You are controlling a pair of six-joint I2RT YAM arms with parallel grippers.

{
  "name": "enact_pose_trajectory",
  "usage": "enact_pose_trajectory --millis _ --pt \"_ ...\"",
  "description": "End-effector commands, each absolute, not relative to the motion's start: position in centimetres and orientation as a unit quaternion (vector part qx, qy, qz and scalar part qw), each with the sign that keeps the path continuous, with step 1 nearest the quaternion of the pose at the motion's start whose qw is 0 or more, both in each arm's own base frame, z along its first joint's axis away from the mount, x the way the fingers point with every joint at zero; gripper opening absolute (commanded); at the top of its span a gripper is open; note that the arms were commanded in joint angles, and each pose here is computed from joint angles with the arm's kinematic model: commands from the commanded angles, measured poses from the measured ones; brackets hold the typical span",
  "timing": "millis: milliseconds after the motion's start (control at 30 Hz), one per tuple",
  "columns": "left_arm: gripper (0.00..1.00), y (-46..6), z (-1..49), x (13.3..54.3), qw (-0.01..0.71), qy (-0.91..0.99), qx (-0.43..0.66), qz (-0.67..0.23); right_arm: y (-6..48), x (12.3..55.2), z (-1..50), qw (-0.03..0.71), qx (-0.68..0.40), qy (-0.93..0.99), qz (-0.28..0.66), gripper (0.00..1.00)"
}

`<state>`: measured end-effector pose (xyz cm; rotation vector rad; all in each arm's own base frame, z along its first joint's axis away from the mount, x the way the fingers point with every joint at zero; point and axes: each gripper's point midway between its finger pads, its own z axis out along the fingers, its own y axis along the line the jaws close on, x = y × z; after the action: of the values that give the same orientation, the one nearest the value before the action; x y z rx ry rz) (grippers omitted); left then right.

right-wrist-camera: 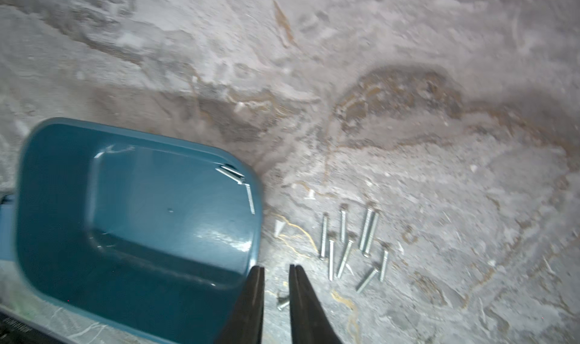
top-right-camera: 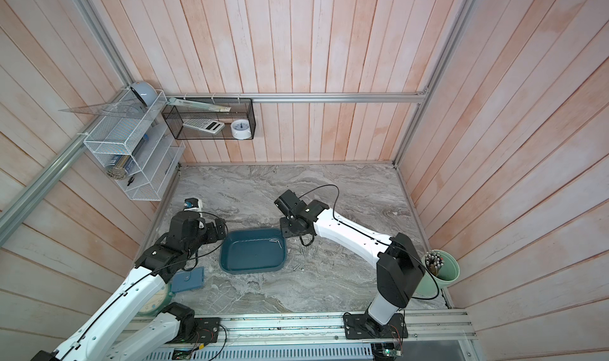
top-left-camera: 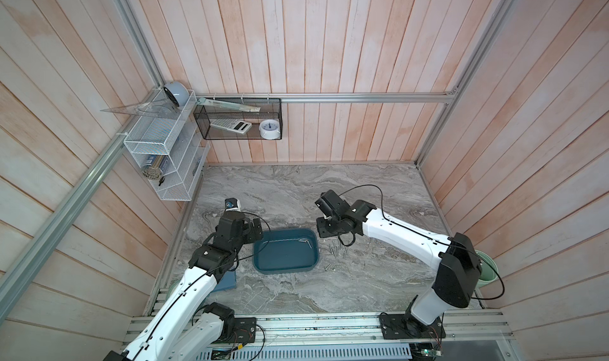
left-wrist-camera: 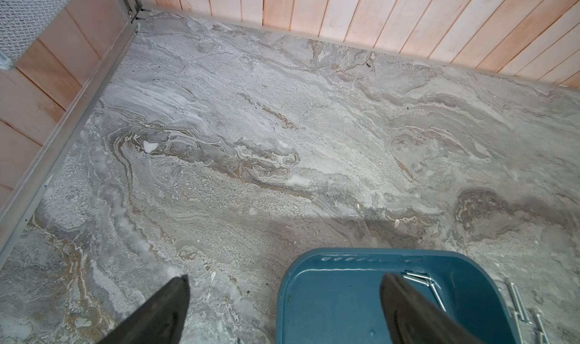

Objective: Take out the screws from the storage box
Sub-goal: Pick up the screw from the storage box.

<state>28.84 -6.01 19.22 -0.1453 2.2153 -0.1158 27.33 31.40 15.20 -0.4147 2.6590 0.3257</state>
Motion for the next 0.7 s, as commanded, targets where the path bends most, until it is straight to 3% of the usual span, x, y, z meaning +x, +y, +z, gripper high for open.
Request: enact_pose_trajectory --millis 0,300,667 --pt "1.00 -5.8 20.4 29.0 0.457 0.886 -0.064 -0.046 33.7 25.9 13.6 0.196 -0.224 0.952 0.067 0.23" --pt "1.00 -5.6 20.5 28.9 0.458 0.885 -0.066 -0.045 36.7 26.1 8.5 0.139 -0.300 0.944 -0.004 0.22" --pt "1.00 -5.5 20.6 28.9 0.462 0.883 -0.067 -0.044 35.9 27.8 4.8 0.111 -0.287 0.951 -0.032 0.26"
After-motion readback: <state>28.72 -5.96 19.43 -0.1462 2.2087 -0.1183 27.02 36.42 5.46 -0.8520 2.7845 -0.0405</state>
